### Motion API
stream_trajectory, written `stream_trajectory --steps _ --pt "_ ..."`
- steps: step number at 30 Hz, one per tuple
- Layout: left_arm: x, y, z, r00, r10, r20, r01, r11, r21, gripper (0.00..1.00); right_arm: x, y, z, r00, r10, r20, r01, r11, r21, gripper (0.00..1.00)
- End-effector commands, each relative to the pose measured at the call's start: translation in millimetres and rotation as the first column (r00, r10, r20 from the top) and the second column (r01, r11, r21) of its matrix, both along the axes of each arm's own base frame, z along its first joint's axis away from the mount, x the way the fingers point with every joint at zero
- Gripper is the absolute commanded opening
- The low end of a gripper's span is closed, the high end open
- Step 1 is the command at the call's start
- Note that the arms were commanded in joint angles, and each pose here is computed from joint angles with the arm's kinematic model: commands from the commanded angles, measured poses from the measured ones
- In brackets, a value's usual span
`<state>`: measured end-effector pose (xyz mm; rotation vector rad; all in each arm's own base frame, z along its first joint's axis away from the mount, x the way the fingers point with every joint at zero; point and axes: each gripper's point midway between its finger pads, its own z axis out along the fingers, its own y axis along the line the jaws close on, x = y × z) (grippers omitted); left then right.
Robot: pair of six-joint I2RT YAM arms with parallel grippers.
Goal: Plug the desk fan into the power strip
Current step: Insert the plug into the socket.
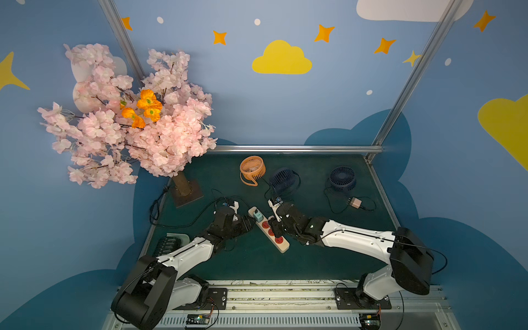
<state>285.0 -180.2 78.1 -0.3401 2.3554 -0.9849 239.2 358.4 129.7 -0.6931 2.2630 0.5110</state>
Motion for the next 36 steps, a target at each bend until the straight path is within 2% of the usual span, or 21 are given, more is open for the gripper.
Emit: stream_trajectory --steps 1,6,16,29,36 --pt "10.2 -10.3 14.0 0.999 -0.033 0.042 0.036 0.997 -0.062 0.51 11.2 22.8 25.0 0.996 -0.014 0.089 0.008 0.998 0.068 0.0" --pt "18.3 -15.4 16.8 0.997 -0.038 0.062 0.044 0.995 -0.091 0.55 14.4 33.3 11.5 0.995 0.009 0.095 -0.012 0.999 0.03 0.0" --pt "26.6 -23.1 7.4 0.998 -0.049 0.042 0.054 0.992 -0.118 0.55 22.6 37.9 -13.7 0.997 0.022 0.071 -0.02 0.999 -0.033 0.0" --pt "29.7 -20.4 -9.4 0.999 -0.035 0.013 0.036 0.995 -0.095 0.44 29.5 30.8 -37.7 1.0 0.023 0.012 -0.023 0.997 -0.069 0.0" --pt "25.4 -18.4 -11.3 0.999 -0.036 0.004 0.036 0.995 -0.093 0.39 30.0 14.0 -53.7 1.0 0.0 0.001 0.0 0.984 -0.179 0.0"
